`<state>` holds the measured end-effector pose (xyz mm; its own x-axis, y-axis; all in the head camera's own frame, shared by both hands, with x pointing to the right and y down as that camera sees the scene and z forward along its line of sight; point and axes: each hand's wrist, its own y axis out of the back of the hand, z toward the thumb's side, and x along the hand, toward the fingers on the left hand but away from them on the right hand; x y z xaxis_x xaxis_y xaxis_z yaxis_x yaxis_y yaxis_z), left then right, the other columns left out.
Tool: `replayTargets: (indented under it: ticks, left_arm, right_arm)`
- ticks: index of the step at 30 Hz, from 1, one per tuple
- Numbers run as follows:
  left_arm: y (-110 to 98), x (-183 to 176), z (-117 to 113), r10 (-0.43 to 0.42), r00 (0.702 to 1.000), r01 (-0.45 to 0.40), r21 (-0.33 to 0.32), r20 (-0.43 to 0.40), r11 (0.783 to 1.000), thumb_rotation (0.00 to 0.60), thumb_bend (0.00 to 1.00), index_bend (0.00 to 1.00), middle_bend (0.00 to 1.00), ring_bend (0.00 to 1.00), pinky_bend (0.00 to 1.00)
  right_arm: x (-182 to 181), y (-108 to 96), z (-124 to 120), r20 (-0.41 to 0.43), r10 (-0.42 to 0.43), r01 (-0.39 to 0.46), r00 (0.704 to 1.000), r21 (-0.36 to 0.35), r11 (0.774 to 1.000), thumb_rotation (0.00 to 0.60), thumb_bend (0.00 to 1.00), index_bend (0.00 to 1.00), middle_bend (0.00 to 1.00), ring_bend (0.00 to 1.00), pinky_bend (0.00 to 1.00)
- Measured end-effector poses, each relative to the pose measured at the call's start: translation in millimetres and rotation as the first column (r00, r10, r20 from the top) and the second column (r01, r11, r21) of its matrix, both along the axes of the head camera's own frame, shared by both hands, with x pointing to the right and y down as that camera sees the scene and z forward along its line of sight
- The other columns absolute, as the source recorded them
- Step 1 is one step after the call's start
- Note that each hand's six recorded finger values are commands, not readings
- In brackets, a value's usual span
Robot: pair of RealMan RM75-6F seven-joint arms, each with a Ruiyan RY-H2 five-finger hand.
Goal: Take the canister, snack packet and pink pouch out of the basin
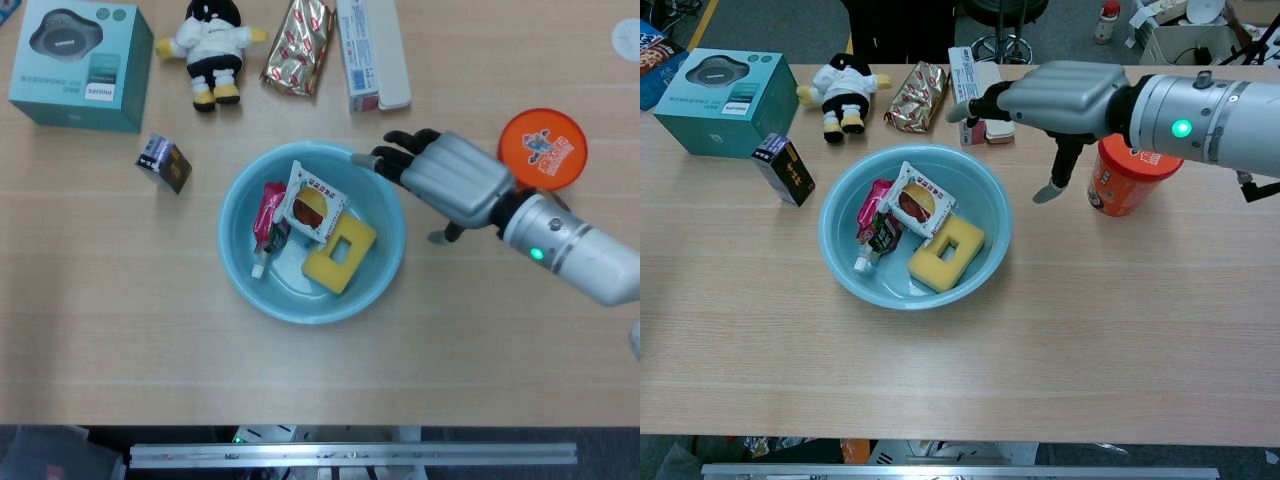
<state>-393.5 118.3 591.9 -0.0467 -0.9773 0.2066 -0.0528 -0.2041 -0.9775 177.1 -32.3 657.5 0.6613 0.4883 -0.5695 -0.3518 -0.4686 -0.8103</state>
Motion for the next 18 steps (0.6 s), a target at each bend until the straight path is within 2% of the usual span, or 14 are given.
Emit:
replayTargets:
  ticks: [9, 18]
  left_arm:
    - [5.0, -6.7, -4.1, -0.017, 1.000, 0.017, 0.009, -0.007, 1.000, 0.600, 0.35, 0.31, 0.27, 0.21, 0.16]
    - [8.9, -14.0, -6.9, -0.034, 0.999, 0.034, 0.016, -0.008, 0.999, 0.600, 0.35, 0.31, 0.27, 0.21, 0.16]
  right_arm:
    - [-50.8, 10.3, 22.9, -0.050, -0.099, 0.100, 0.994, 0.028, 0.995, 0.600, 0.00, 0.08, 0.18, 0.09, 0.24]
    - [-93.1, 17.4, 50.2, -0.113, -0.140, 0.147, 0.984, 0.056, 0.988, 0.600, 0.00, 0.08, 0.18, 0.09, 0.24]
